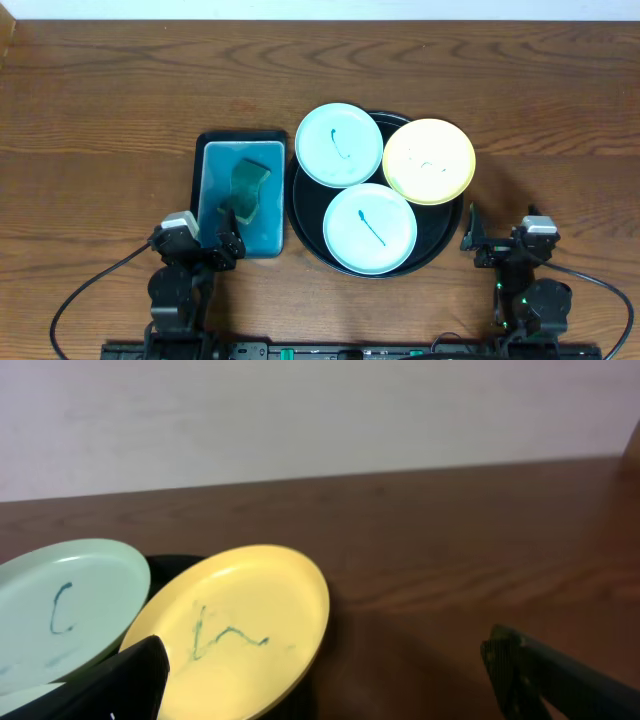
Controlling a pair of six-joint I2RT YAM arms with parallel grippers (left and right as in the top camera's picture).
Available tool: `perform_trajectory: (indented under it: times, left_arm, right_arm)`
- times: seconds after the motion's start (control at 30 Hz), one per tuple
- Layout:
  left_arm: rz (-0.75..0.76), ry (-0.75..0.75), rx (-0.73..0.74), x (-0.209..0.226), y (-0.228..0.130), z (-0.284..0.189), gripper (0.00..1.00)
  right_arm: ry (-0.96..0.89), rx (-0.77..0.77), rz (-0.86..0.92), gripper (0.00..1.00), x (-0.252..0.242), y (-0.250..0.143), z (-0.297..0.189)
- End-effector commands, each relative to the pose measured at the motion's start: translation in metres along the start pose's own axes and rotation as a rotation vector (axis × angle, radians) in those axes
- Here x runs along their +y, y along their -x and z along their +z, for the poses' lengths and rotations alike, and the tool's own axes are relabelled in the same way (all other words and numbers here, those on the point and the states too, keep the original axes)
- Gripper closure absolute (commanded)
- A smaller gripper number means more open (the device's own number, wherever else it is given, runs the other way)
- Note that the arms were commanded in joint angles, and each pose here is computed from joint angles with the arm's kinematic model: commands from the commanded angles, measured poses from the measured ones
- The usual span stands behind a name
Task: Clean dirty plates on tray and stack at the side
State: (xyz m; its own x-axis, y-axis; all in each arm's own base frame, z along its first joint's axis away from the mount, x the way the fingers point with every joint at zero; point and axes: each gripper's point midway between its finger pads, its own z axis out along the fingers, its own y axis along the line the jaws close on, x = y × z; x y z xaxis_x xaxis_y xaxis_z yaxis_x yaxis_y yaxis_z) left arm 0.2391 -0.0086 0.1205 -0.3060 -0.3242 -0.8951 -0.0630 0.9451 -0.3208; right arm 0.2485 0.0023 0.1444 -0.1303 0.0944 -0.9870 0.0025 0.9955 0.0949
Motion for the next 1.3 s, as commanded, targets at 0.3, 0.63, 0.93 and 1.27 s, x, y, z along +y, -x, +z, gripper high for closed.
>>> perform_trajectory:
  times: [0.3,0.63,0.93,1.27]
  left_arm:
    - [-0.058,0.013,0.196,-0.019,0.024,-0.005,0.15]
    - [-0.079,0.070,0.449,-0.023,0.016,-0.008,0.15]
    - [-0.111,0.126,0.710,-0.031,0.014,-0.028,0.15]
    - [-0.123,0.086,0.701,-0.041,0.024,-0.023,0.02]
  right_arm:
    - [-0.039,0.144,0.092,0.01,-0.003,0.008,0.003]
    - [-0.075,0.417,0.090,0.01,-0.003,0.005,0.005]
    - [-0.029,0.701,-0.118,0.01,-0.001,0.006,0.008]
    - [0.230,0.662,-0.029,0.01,0.046,0.022,0.014]
